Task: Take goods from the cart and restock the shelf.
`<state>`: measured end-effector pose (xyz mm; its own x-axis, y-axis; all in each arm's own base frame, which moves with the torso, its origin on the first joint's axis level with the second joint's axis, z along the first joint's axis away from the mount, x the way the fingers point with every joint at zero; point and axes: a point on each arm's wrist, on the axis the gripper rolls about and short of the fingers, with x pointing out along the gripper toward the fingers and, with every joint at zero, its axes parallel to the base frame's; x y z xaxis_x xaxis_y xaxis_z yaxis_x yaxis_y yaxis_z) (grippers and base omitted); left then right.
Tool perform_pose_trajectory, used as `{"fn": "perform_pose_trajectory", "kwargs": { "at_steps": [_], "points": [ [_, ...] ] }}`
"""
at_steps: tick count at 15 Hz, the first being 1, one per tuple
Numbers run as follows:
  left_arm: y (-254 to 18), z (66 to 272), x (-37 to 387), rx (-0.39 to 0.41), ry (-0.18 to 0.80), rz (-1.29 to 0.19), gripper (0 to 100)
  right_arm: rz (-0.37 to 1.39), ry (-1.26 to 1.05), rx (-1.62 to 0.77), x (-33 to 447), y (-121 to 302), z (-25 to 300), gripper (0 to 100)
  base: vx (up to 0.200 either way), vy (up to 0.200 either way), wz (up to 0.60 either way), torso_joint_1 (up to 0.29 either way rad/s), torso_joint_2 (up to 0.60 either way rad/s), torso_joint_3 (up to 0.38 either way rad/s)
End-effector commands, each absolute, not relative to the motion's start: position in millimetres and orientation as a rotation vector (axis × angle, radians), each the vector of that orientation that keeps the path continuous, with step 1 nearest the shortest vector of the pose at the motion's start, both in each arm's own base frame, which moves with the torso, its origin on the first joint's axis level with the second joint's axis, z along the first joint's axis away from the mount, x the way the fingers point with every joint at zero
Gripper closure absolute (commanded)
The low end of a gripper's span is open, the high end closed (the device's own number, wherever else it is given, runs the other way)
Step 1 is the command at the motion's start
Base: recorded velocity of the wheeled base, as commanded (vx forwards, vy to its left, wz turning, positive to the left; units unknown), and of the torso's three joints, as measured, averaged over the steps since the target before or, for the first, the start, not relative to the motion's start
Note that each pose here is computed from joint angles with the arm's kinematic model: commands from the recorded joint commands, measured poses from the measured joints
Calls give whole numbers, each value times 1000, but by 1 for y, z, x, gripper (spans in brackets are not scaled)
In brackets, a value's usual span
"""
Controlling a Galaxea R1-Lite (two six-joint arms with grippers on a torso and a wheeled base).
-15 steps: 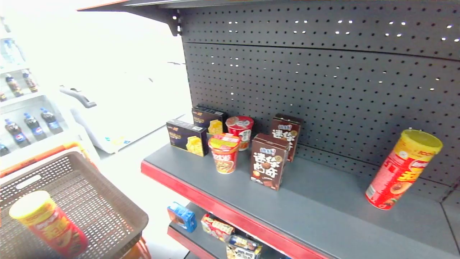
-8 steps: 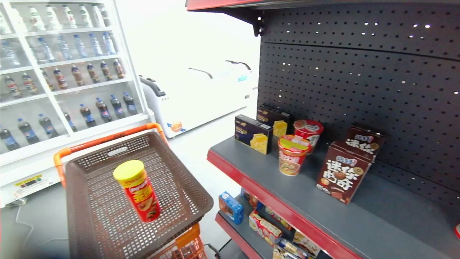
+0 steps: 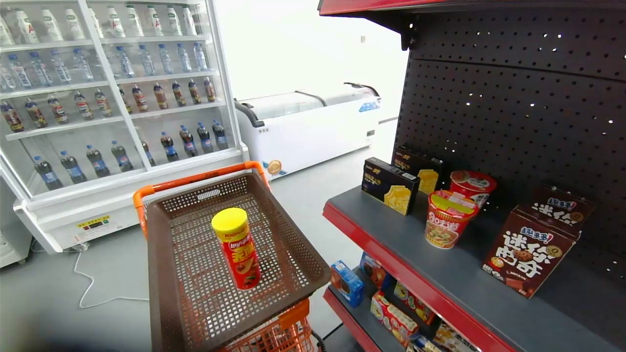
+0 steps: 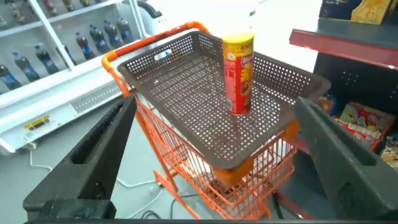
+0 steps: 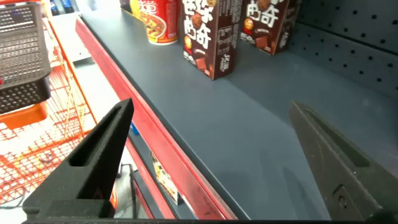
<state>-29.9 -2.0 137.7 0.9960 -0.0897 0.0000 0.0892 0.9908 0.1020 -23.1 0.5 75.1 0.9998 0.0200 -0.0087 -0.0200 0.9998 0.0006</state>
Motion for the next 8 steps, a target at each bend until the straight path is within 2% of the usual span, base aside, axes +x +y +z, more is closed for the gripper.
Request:
{"fn": "perform_pose_trajectory", "kwargs": {
  "at_steps": [1, 3, 5, 6, 8],
  "points": [
    [-2, 227, 23, 109, 181, -83, 0, 21, 9, 0, -23, 0, 75, 0, 0, 0, 0, 0, 0, 0],
    [-1, 242, 62, 89, 272, -84, 0, 20, 9, 0, -23, 0, 75, 0, 0, 0, 0, 0, 0, 0],
    [3, 242, 114, 52, 345, -88, 0, 20, 9, 0, -23, 0, 75, 0, 0, 0, 0, 0, 0, 0],
    [9, 234, 139, 28, 390, -119, 0, 20, 9, 0, -23, 0, 75, 0, 0, 0, 0, 0, 0, 0],
    [17, 202, 186, -14, 440, -242, 0, 20, 9, 0, -23, 0, 75, 0, 0, 0, 0, 0, 0, 0]
  ]
}}
